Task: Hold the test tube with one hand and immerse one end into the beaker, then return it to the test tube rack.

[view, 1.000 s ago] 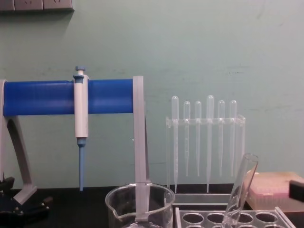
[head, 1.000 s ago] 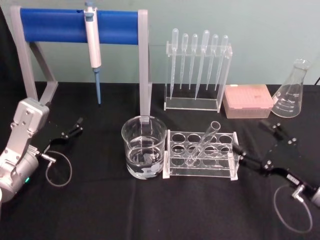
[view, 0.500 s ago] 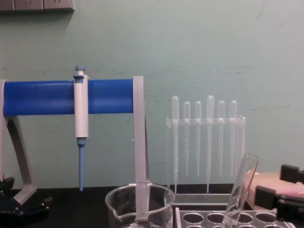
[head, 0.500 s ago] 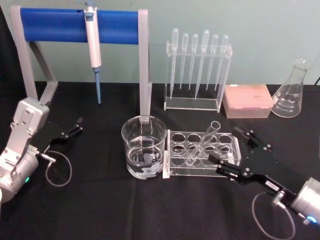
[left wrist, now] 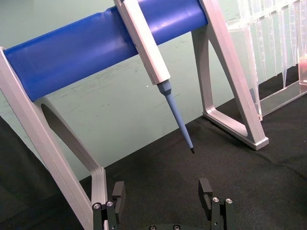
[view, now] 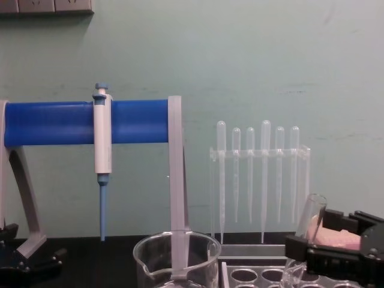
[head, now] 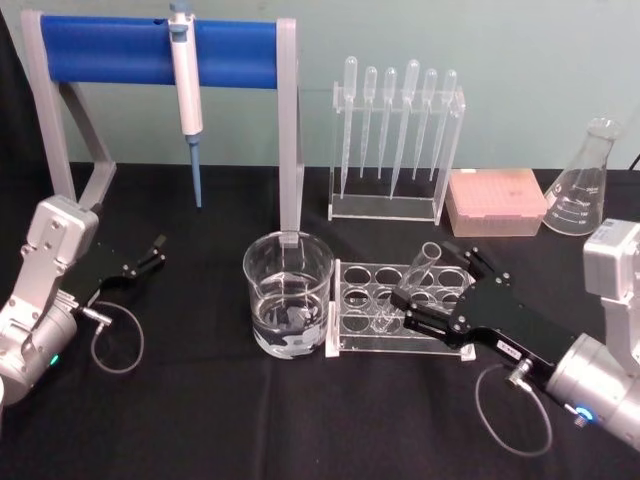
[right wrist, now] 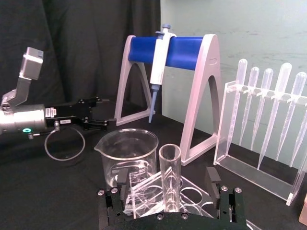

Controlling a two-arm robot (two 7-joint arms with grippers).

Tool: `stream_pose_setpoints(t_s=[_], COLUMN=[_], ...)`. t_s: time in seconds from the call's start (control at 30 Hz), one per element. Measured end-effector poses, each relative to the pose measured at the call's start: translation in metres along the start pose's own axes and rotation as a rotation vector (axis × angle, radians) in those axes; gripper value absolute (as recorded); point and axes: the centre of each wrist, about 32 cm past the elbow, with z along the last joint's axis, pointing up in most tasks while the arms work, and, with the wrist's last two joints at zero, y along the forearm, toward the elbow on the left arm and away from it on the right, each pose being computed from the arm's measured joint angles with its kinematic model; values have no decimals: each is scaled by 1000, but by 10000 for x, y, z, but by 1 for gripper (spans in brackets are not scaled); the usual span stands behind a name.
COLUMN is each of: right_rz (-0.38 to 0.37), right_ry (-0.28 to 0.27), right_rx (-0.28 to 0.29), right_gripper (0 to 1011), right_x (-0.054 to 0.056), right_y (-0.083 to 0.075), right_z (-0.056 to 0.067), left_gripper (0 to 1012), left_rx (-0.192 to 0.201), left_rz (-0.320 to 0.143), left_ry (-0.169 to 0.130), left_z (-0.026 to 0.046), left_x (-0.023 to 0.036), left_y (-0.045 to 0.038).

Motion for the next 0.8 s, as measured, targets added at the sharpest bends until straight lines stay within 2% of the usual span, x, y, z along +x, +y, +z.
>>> stream_pose_setpoints(t_s=[0.3, 0.6, 0.8], right_rz=[-10, -11, -10], right_ry=[-9, -9, -9], right_rx=[-17, -18, -17], right_gripper=[1002, 1002, 883], right_x=[6, 7, 7], right_y=[117, 108, 102], right_z=[-8, -11, -10], left_gripper=[1000, 1000, 1000], left_rx=[0, 0, 0], left_rz=[0, 0, 0], left_ry=[0, 0, 0], left_z=[0, 0, 0], left_x=[0, 0, 0], left_y=[0, 0, 0])
